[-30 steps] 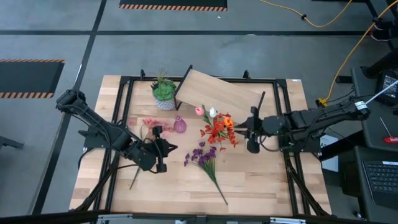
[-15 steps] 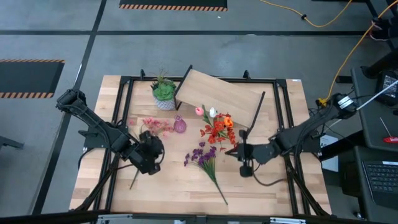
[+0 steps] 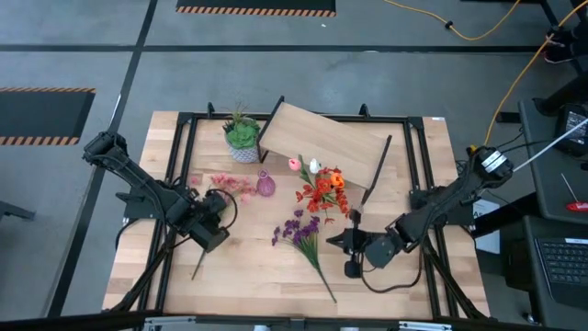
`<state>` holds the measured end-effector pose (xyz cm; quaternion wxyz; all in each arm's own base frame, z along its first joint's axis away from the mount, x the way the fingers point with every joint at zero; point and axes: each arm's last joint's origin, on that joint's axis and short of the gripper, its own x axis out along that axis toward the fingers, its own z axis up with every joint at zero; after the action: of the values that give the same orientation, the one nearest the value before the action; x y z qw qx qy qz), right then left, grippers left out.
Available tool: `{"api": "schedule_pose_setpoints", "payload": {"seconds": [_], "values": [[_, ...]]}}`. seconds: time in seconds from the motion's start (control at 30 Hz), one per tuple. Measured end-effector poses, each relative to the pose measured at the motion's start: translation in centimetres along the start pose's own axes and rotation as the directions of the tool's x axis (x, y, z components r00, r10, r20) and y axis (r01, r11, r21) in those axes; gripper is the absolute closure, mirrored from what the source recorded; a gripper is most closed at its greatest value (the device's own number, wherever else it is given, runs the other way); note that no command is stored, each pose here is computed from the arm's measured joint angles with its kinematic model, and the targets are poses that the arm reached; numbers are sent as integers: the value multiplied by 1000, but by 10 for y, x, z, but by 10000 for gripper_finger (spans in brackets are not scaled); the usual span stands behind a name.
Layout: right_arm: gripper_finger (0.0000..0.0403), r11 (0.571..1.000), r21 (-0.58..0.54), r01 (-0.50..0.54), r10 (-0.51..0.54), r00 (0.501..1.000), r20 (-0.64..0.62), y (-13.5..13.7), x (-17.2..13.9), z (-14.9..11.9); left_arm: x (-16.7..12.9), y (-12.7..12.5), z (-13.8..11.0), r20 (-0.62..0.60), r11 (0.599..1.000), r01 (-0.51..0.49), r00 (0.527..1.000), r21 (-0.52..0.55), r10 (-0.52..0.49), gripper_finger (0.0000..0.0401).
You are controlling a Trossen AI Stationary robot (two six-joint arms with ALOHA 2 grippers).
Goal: Pick and place flowers into a vace then onto a shelf
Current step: Put the pink flowers into the pink vase
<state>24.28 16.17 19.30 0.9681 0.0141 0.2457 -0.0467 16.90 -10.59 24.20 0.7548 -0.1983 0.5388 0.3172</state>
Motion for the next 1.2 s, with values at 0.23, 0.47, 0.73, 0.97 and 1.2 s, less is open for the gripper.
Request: {"api": "schedule_pose_setpoints", "payload": {"seconds": [0.23, 0.47, 0.73, 0.97, 1.2], "values": [[396, 1000, 0, -23, 23, 1000, 14, 13, 14, -13, 0, 1, 0, 13, 999, -15, 1000, -37, 15, 296], [390, 1000, -13, -26, 26, 999, 23, 14, 15, -12, 2, 0, 0, 25, 994, -24, 999, -109, 27, 240], [389, 998, -29, -53, 54, 998, 27, 21, 10, -14, 16, -12, -6, -68, 984, -100, 994, -147, 91, 228], [389, 998, -33, -58, 59, 998, 27, 22, 9, -15, 34, -24, -15, -168, 960, -202, 971, -196, 170, 228], [389, 998, -32, -59, 60, 998, 27, 23, 9, -15, 43, -29, -17, -191, 951, -244, 959, -188, 208, 228]]}}
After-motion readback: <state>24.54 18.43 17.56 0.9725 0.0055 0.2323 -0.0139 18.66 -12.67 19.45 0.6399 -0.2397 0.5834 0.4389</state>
